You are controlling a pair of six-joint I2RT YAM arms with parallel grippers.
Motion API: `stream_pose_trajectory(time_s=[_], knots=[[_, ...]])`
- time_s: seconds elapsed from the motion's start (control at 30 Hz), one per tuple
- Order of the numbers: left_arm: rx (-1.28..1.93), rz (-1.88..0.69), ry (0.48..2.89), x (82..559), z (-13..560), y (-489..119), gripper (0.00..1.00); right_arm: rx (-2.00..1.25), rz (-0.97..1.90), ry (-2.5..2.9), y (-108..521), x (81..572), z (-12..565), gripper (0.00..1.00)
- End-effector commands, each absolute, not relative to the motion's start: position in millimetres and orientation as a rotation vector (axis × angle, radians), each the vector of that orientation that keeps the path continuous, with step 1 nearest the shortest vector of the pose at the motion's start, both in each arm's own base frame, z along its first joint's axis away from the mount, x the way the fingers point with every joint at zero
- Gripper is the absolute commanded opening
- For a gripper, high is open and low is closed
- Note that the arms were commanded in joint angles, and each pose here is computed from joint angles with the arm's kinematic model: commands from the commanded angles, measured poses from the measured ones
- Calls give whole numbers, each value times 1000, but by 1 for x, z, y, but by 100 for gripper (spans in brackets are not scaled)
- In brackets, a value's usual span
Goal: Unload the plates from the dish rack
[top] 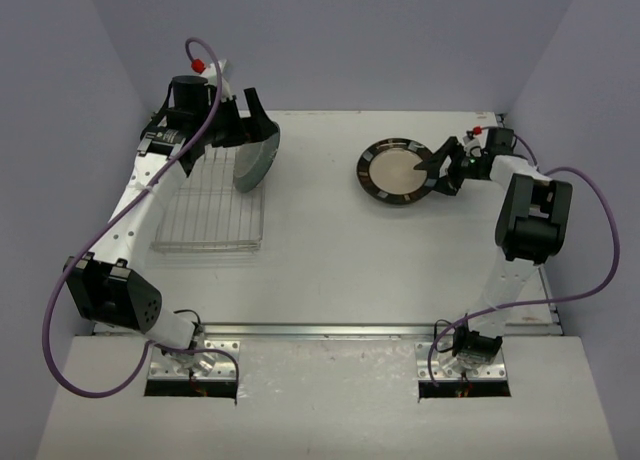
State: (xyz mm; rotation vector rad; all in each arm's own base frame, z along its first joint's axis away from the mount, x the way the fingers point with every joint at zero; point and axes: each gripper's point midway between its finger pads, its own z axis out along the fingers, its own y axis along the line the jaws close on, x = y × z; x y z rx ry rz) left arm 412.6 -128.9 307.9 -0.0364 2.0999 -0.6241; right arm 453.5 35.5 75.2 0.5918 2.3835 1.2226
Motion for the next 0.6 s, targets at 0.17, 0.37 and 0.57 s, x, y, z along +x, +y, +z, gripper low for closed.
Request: stream_pose_trajectory(time_s=[0.17,0.37,0.57], knots=[[-110,-17,2005,424,318,-77,100,411,898,2341,13,462,139,99],[-36,290,1972,428,307,-84,100,229,573,2307,13,467,176,99],[-29,332,2019,440,290,-88,100,95,435,2319,28,467,179,99]])
